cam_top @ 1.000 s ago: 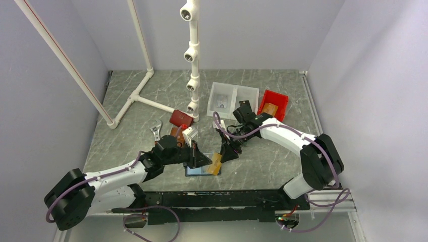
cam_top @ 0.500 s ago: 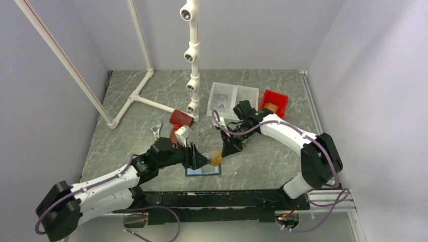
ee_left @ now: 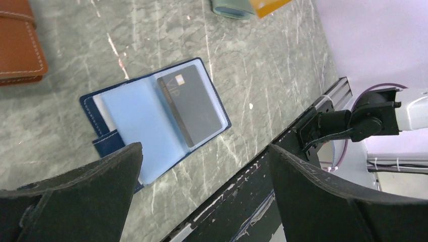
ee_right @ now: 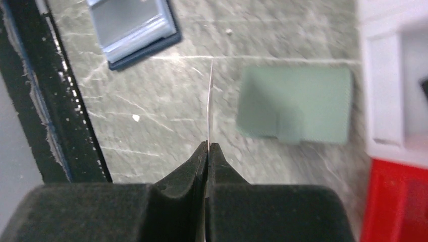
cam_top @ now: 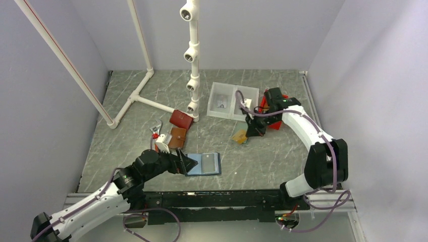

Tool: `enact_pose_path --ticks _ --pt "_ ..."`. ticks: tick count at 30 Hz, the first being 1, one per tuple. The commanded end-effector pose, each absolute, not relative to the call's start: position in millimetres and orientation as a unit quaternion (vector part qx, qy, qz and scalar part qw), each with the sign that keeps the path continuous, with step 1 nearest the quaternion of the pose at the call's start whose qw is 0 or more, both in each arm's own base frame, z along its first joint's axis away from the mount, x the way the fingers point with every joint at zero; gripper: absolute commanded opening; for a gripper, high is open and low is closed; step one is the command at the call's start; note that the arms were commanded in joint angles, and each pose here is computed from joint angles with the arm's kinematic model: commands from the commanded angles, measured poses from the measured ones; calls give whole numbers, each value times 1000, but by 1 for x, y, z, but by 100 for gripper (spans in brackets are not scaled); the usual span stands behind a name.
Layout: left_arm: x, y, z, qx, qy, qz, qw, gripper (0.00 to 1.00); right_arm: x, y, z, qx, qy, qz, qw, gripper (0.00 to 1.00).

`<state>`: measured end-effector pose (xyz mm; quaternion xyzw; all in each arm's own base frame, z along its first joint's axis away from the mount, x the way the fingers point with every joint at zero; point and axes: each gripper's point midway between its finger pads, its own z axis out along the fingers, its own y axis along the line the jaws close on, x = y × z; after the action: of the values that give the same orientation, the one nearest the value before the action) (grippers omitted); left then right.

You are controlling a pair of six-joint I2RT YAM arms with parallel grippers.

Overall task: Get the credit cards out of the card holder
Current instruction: Place the credit card in the storage box.

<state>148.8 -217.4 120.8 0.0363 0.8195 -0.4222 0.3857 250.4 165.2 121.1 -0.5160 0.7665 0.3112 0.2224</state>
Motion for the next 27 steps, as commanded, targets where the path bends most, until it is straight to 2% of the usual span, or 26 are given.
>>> enact_pose_path --ticks 1,11,27 --pt "151 -203 115 7 831 -397 390 99 269 135 149 -499 776 267 278 0" --pt "146 -199 110 3 842 -388 376 99 309 67 164 -443 820 177 317 0" --pt "142 -197 106 -3 847 -387 366 99 365 17 176 -432 852 107 275 0"
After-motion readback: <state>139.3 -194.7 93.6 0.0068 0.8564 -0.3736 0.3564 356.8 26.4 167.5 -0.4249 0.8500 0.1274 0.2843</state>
